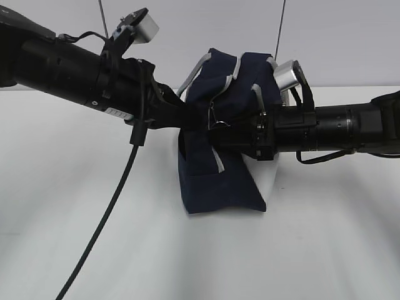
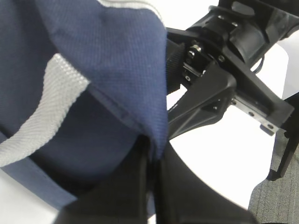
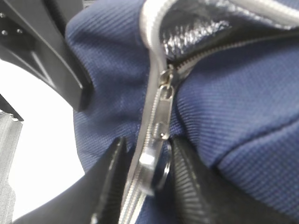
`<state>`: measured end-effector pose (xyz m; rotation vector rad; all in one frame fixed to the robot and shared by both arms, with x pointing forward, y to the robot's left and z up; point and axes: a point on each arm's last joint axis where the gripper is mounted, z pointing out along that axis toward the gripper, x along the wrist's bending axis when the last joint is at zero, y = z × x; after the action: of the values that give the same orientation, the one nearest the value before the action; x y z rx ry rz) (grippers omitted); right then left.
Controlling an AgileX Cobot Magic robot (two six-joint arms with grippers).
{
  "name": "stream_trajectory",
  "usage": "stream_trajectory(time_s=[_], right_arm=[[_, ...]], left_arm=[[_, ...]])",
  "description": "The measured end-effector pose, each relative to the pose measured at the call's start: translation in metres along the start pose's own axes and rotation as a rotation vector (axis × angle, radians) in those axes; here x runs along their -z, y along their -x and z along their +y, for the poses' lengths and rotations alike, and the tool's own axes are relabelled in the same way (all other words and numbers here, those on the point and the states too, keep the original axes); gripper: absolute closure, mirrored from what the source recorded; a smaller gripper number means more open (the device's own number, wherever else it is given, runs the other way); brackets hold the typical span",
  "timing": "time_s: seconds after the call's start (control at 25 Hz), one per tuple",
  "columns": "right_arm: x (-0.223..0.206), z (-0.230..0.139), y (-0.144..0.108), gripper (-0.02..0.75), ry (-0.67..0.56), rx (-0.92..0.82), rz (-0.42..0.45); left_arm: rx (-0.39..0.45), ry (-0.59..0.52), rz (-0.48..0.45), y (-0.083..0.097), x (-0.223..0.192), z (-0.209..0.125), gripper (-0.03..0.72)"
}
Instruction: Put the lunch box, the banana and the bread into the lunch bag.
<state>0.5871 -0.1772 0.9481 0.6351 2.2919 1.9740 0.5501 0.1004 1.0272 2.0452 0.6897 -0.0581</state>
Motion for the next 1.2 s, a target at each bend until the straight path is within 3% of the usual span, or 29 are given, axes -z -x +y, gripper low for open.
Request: stream_trajectory(time_s=[0.44, 0.8, 0.92, 1.04, 1.2], right_arm=[[0.001, -0.002, 0.000, 0.618, -0.018, -0.009, 0.003], [0.008, -0.003, 0.001, 0.633, -0.054, -0.064, 0.009], [0.011, 0.005, -0.001, 0.659, -0.061, -0.033, -0.007], [0.015, 0.014, -0.005, 0.736, -0.090, 0.011, -0.035], [0.019, 0.020, -0.009, 0.738, -0.143, 0.033, -0.056]], left_arm=[[0.000, -0.001, -0.004, 0.000, 0.000, 0.000, 0.684], [0.000, -0.002, -0.007, 0.001, 0.000, 0.000, 0.684], [0.000, -0.002, -0.008, 0.001, 0.000, 0.000, 0.684], [0.000, -0.003, -0.008, 0.001, 0.000, 0.000, 0.684], [0.000, -0.003, -0.010, 0.001, 0.000, 0.000, 0.684]])
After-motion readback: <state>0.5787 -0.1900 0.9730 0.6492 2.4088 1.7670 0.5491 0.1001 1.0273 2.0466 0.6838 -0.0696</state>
